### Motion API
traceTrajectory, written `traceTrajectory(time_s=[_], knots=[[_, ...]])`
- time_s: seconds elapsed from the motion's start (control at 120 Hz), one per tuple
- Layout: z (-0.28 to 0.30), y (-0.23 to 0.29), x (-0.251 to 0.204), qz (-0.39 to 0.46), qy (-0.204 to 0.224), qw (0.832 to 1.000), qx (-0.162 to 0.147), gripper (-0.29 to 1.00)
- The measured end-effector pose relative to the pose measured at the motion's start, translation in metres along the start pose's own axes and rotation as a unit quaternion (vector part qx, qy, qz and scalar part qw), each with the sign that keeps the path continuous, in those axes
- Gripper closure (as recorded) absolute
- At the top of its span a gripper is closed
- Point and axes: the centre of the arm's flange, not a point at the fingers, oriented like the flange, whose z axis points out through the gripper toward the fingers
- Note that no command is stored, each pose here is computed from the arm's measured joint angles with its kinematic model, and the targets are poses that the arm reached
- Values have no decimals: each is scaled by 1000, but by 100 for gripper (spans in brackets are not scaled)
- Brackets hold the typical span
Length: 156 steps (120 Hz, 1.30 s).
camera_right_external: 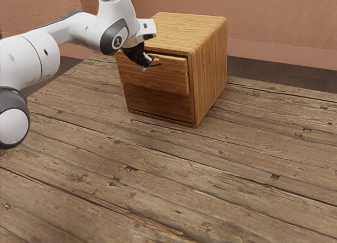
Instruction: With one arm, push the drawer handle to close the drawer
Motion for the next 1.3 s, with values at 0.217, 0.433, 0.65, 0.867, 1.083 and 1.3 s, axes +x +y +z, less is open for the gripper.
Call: traceTrajectory(time_s=[0.217, 0.433, 0.65, 0.867, 1.083, 1.3], knots=[[11, 4, 10, 2, 12, 1000, -2, 79], [19, -3, 13, -1, 19, 1000, 0, 79], [25, -6, 16, -4, 25, 1000, 1, 80], [-23, -1, -48, -22, -31, 999, -28, 76], [-83, -5, -96, -65, -108, 989, -80, 31], [-112, -4, -145, -73, -176, 978, -88, 11]])
